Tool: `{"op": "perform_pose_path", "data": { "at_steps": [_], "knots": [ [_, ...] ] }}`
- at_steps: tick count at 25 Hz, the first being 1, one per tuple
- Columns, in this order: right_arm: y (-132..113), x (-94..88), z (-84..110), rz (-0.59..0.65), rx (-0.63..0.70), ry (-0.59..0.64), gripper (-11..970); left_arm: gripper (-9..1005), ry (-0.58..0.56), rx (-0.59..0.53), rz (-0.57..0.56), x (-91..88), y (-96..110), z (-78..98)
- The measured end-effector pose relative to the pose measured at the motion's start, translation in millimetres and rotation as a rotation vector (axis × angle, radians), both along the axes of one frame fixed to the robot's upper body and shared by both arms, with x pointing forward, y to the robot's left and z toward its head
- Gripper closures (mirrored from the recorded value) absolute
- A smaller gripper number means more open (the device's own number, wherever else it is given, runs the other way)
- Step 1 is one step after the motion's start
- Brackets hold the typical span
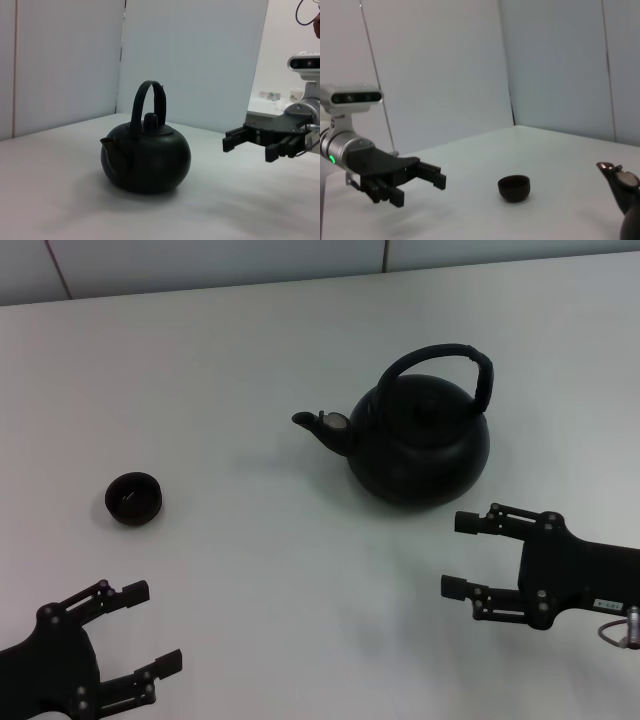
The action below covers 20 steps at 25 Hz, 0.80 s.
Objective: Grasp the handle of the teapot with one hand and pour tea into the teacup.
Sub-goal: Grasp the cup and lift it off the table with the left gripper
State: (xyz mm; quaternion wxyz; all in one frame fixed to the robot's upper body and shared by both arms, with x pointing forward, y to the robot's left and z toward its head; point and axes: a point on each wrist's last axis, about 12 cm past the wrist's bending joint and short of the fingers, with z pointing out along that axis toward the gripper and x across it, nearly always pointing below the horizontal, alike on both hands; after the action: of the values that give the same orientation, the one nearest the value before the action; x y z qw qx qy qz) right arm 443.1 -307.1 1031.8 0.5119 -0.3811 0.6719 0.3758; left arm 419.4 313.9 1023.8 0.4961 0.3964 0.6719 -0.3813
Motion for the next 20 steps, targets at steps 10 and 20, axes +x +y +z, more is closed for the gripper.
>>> {"op": "perform_pose_path", "data": {
  "at_steps": [10, 20],
  "knots": [
    [3.7, 5.6, -0.8, 0.016, -0.023, 0.002, 198, 164, -0.003, -0.009, 0.012, -0.3, 3.0, 1.8],
    [7.4, 7.1, -3.6, 0.011, -0.02, 0.014, 199, 163, -0.008, -0.009, 0.007, 5.6, 2.5, 4.3]
  ]
}}
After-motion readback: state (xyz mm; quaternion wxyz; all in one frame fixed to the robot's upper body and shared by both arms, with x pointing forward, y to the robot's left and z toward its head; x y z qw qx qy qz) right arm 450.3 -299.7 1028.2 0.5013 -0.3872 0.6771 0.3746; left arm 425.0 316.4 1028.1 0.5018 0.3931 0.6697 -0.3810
